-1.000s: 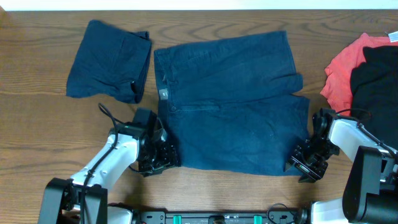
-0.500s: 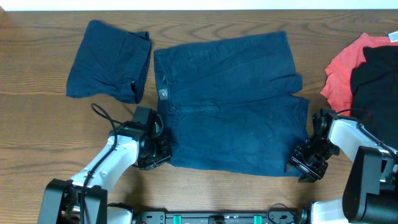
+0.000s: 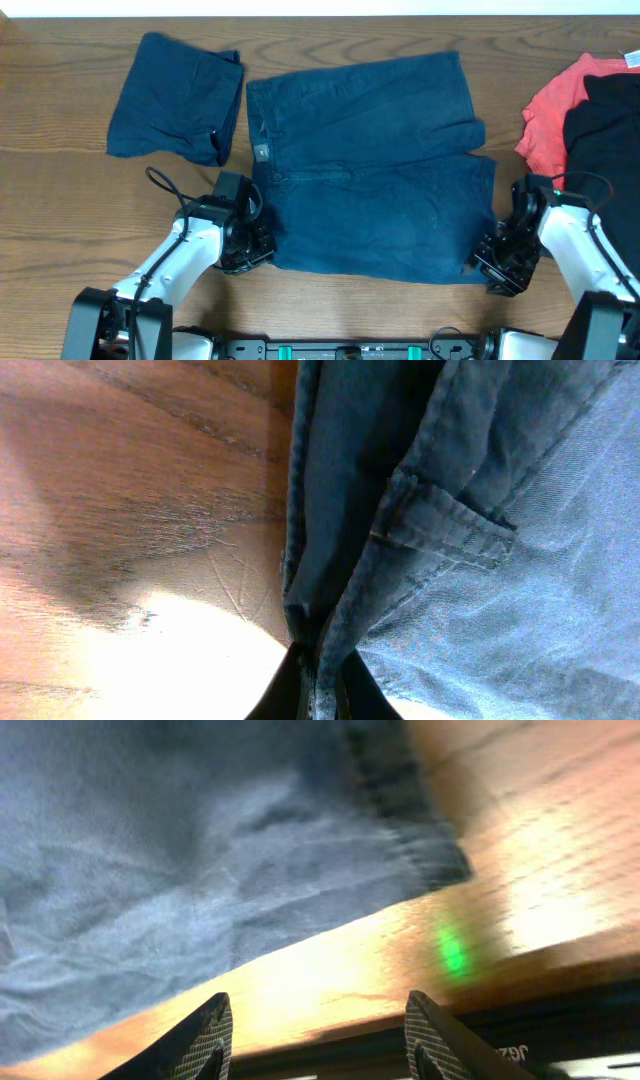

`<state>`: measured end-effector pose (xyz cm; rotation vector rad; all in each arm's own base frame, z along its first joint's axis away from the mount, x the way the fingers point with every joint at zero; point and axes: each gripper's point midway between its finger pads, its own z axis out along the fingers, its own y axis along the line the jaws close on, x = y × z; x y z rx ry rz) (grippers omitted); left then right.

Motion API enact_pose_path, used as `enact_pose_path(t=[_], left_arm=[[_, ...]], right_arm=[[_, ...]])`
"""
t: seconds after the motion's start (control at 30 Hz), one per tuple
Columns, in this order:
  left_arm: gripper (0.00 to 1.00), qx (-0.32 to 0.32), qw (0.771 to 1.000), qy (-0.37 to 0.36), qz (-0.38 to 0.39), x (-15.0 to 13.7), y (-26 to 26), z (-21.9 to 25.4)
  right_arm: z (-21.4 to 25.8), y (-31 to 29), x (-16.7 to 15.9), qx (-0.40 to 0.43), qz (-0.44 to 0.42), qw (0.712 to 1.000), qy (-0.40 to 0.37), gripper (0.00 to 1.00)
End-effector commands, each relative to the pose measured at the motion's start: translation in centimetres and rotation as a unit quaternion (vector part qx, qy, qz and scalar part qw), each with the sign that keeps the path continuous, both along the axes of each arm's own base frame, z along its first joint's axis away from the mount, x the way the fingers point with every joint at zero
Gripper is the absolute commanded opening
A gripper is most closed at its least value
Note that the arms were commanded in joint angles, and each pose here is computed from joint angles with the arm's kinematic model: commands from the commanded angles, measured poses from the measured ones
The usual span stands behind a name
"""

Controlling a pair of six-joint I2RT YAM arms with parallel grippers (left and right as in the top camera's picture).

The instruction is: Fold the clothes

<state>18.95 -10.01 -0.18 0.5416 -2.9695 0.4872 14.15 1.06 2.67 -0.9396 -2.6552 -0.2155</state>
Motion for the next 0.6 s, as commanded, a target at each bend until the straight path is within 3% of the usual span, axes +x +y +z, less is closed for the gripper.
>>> enact_pose_path(t=[0.0, 0.57], left_arm=[[0.06, 0.014, 1.000, 0.009, 0.006, -0.3, 0.5, -0.4], [0.06, 0.014, 1.000, 0.009, 0.005, -0.3, 0.5, -0.4]], right_arm=[[0.1, -1.3, 0.2, -0.045, -0.032, 0.998, 0.005, 0.54], [-1.7, -0.6, 1.5, -0.029, -0.056, 0.997, -0.034, 0.52]])
